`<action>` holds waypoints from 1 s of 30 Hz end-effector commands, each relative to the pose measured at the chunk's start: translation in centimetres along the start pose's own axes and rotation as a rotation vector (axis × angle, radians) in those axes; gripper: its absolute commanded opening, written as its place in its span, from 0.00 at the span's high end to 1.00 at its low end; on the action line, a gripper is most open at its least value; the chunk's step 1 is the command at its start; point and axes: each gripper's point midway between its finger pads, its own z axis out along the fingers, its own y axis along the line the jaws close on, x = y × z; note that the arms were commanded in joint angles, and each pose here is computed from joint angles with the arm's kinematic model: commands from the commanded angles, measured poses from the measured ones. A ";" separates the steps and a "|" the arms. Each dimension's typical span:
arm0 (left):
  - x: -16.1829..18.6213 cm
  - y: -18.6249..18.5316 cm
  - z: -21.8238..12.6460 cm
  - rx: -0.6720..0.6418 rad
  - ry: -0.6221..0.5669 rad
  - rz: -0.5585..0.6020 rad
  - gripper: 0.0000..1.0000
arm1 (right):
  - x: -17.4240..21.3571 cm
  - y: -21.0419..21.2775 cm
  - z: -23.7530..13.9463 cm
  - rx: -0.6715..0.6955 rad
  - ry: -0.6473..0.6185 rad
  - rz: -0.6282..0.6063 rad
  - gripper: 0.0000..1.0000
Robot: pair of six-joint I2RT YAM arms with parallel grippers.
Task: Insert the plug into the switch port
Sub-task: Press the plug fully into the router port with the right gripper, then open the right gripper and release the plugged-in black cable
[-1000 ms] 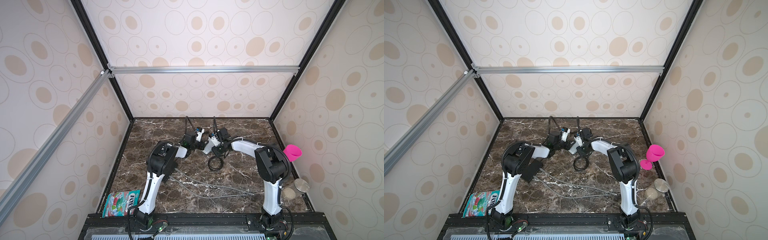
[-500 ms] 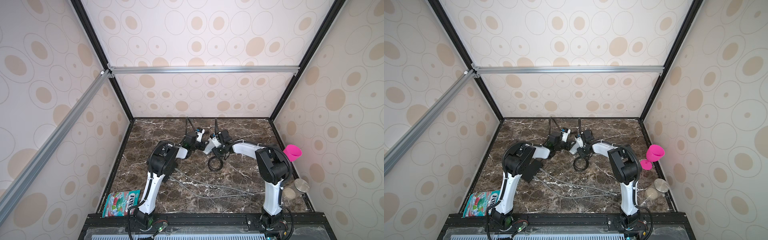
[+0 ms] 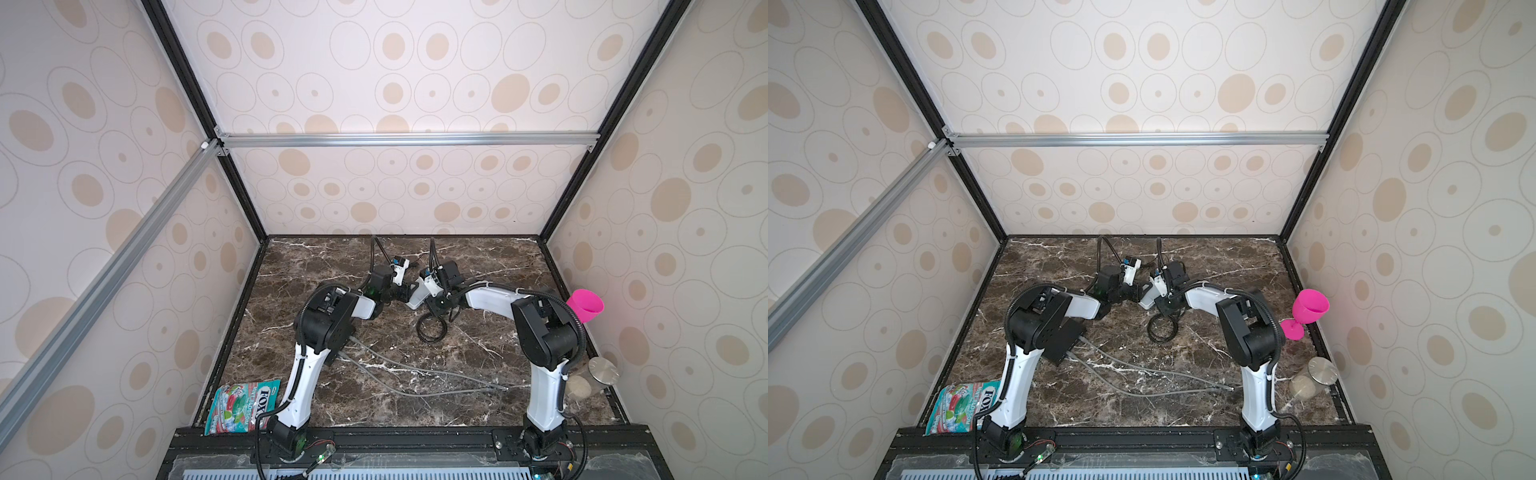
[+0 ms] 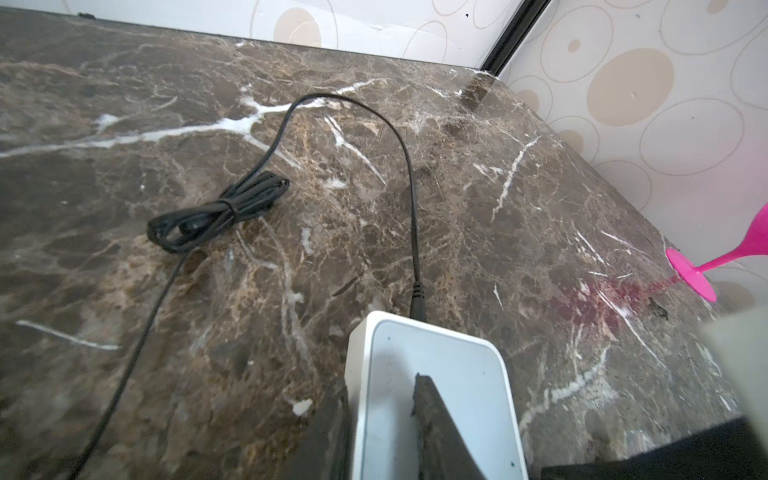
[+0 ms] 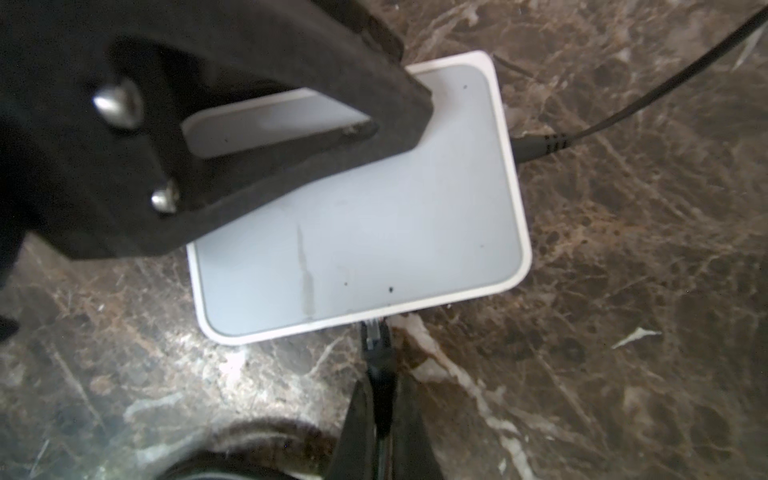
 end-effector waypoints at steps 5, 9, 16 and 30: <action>10.5 -2.0 -1.2 -0.050 0.309 -0.095 0.66 | -3.7 0.2 -4.2 0.034 -0.150 -0.016 0.59; 8.2 -0.6 -2.5 -0.162 0.235 -0.066 0.66 | -1.7 -0.5 -7.6 0.087 -0.142 0.023 0.54; 4.6 -1.8 -5.7 -0.179 0.072 -0.014 0.64 | 2.4 -2.7 -14.3 0.246 -0.153 0.443 0.38; 1.3 -5.8 -10.2 -0.033 -0.131 0.073 0.64 | 12.4 1.2 -11.6 0.158 0.140 0.953 0.52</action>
